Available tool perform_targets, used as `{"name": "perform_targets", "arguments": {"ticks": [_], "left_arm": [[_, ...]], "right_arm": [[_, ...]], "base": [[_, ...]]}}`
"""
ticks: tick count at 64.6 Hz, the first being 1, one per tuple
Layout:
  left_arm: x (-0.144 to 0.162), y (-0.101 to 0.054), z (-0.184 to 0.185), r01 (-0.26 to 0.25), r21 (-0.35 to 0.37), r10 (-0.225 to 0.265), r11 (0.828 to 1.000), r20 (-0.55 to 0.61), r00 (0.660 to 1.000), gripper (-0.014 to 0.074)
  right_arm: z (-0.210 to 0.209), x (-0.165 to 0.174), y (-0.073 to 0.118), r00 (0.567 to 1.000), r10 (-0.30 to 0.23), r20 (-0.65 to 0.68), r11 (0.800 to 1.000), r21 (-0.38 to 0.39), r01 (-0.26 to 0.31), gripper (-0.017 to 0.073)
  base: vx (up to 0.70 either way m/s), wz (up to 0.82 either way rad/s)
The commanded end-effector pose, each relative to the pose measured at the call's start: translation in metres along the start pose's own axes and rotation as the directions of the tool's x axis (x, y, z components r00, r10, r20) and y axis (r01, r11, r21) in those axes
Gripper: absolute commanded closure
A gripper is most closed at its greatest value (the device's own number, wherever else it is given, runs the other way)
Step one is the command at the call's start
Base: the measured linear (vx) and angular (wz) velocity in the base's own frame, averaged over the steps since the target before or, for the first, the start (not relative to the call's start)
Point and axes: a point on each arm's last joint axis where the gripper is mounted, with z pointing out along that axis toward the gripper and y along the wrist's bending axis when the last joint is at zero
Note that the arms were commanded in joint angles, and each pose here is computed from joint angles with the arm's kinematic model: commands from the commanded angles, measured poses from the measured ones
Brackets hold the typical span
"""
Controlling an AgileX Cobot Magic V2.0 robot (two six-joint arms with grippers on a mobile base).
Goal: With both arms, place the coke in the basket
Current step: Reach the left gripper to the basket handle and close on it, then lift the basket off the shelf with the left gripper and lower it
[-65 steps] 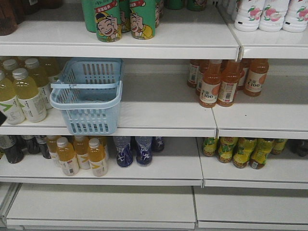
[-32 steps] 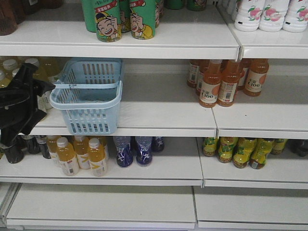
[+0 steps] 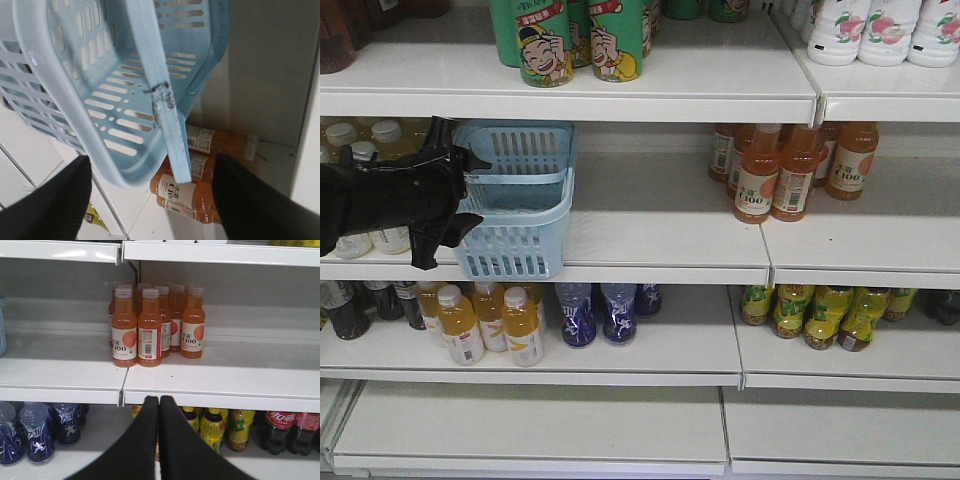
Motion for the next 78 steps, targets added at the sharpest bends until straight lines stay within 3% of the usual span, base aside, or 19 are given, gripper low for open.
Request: {"name": "perform_targets", "arguments": {"ticks": [1, 11, 26, 31, 42, 49, 54, 58, 65, 69, 78], "left_arm": [[0.000, -0.025, -0.005, 0.032, 0.083, -0.032, 0.996, 0.004, 0.999, 0.0109], [-0.003, -0.031, 0.011, 0.005, 0.089, -0.006, 0.996, 0.005, 1.000, 0.0111], [-0.008, -0.041, 0.029, 0.015, 0.113, -0.016, 0.993, 0.012, 1.000, 0.0156], [-0.009, -0.041, 0.038, 0.043, 0.116, -0.044, 0.992, 0.007, 0.999, 0.0181], [-0.011, -0.042, 0.052, 0.064, 0.116, -0.064, 0.991, -0.010, 0.998, 0.0267], [-0.010, -0.040, 0.054, 0.059, 0.109, -0.057, 0.992, -0.023, 0.998, 0.0382], [-0.009, -0.040, 0.053, 0.017, 0.109, -0.013, 0.994, -0.043, 0.999, 0.0501], [-0.007, -0.041, 0.051, -0.044, 0.114, 0.052, 0.992, -0.069, 0.996, 0.0603], [-0.007, -0.043, 0.047, -0.170, 0.133, 0.186, 0.976, -0.120, 0.975, 0.0602], [-0.008, -0.043, 0.042, -0.237, 0.155, 0.262, 0.959, -0.164, 0.951, 0.0601], [-0.009, -0.041, 0.032, -0.289, 0.194, 0.337, 0.938, -0.298, 0.893, 0.0601]], "right_arm": [[-0.001, -0.004, 0.000, 0.997, -0.006, 0.081, 1.000, 0.000, 0.006, 0.0569], [-0.001, -0.004, 0.000, 0.997, -0.006, 0.081, 1.000, 0.000, 0.006, 0.0569], [-0.001, -0.004, 0.000, 0.997, -0.006, 0.081, 1.000, 0.000, 0.006, 0.0569], [-0.001, -0.004, 0.000, 0.997, -0.006, 0.081, 1.000, 0.000, 0.006, 0.0569], [-0.001, -0.004, 0.000, 0.997, -0.006, 0.081, 1.000, 0.000, 0.006, 0.0569], [-0.001, -0.004, 0.000, 0.997, -0.006, 0.081, 1.000, 0.000, 0.006, 0.0569], [-0.001, -0.004, 0.000, 0.997, -0.006, 0.081, 1.000, 0.000, 0.006, 0.0569], [-0.001, -0.004, 0.000, 0.997, -0.006, 0.081, 1.000, 0.000, 0.006, 0.0569], [-0.001, -0.004, 0.000, 0.997, -0.006, 0.081, 1.000, 0.000, 0.006, 0.0569], [-0.001, -0.004, 0.000, 0.997, -0.006, 0.081, 1.000, 0.000, 0.006, 0.0569], [-0.001, -0.004, 0.000, 0.997, -0.006, 0.081, 1.000, 0.000, 0.006, 0.0569]], "base": [[0.00, 0.00], [0.00, 0.00], [0.00, 0.00], [0.00, 0.00], [0.00, 0.00], [0.00, 0.00], [0.00, 0.00], [0.00, 0.00], [0.00, 0.00], [0.00, 0.00], [0.00, 0.00]]}}
